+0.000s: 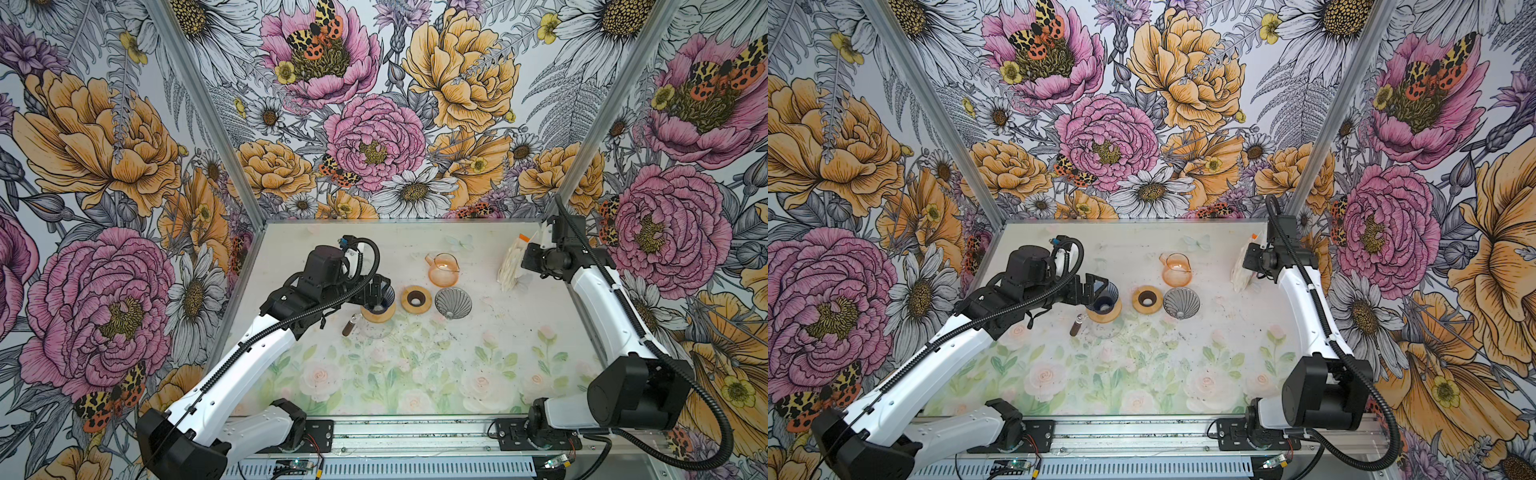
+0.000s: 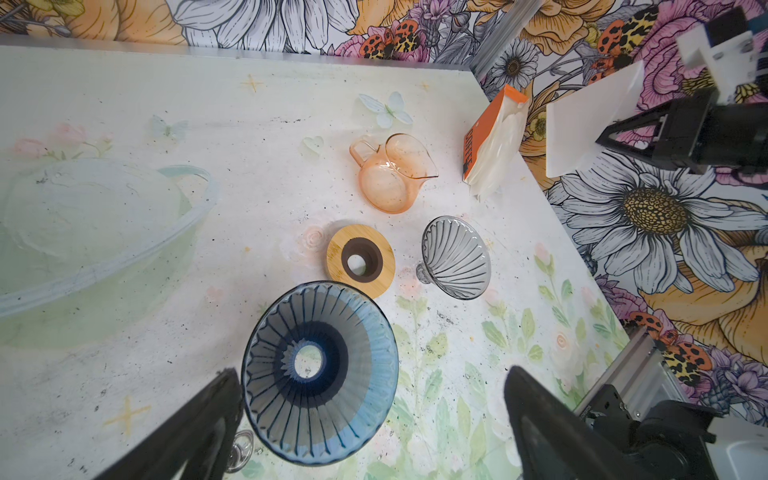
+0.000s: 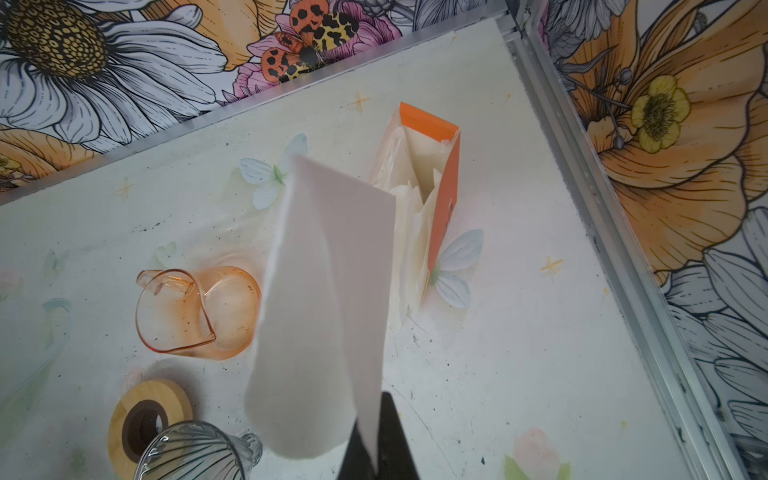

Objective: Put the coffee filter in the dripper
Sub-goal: 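Pull the paper filter up out of the box with the right gripper, then carry the white filter with the right gripper toward the blue dripper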

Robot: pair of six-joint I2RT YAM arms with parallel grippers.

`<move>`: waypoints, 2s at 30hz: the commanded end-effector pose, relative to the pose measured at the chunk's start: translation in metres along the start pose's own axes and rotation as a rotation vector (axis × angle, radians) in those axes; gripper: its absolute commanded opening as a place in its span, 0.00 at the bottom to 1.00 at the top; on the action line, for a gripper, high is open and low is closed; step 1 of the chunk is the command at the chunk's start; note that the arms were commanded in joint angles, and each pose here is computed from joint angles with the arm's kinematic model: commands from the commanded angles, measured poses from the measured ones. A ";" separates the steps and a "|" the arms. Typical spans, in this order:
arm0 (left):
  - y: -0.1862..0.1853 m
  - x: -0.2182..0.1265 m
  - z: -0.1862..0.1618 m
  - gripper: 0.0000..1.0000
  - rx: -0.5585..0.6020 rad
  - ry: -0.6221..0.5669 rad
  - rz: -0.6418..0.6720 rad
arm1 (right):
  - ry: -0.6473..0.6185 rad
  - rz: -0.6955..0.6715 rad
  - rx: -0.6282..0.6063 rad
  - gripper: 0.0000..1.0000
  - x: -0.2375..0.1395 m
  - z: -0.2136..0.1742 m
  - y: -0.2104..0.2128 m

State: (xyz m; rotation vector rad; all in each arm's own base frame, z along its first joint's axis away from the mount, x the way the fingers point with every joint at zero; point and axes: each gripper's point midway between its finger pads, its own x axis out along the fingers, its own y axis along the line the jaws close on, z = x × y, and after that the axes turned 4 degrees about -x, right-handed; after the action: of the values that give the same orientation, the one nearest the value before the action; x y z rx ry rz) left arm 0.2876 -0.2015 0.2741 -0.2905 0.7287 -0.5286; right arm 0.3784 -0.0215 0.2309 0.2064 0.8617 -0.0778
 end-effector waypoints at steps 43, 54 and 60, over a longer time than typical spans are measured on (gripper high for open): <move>0.004 -0.068 0.009 0.99 -0.074 -0.067 0.079 | 0.341 0.703 -0.627 0.00 -0.120 -0.086 0.286; -0.001 -0.052 0.011 0.99 -0.094 -0.018 0.062 | 0.468 0.676 -0.645 0.00 -0.116 -0.116 0.321; -0.001 -0.049 0.011 0.98 -0.092 -0.014 0.066 | 0.534 0.695 -0.598 0.00 -0.110 -0.126 0.338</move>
State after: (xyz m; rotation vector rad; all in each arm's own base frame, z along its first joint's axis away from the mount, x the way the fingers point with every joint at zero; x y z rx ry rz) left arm 0.2635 -0.1713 0.2971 -0.3294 0.7665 -0.4132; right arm 0.2667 0.3260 0.2826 -0.0922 1.2319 0.9179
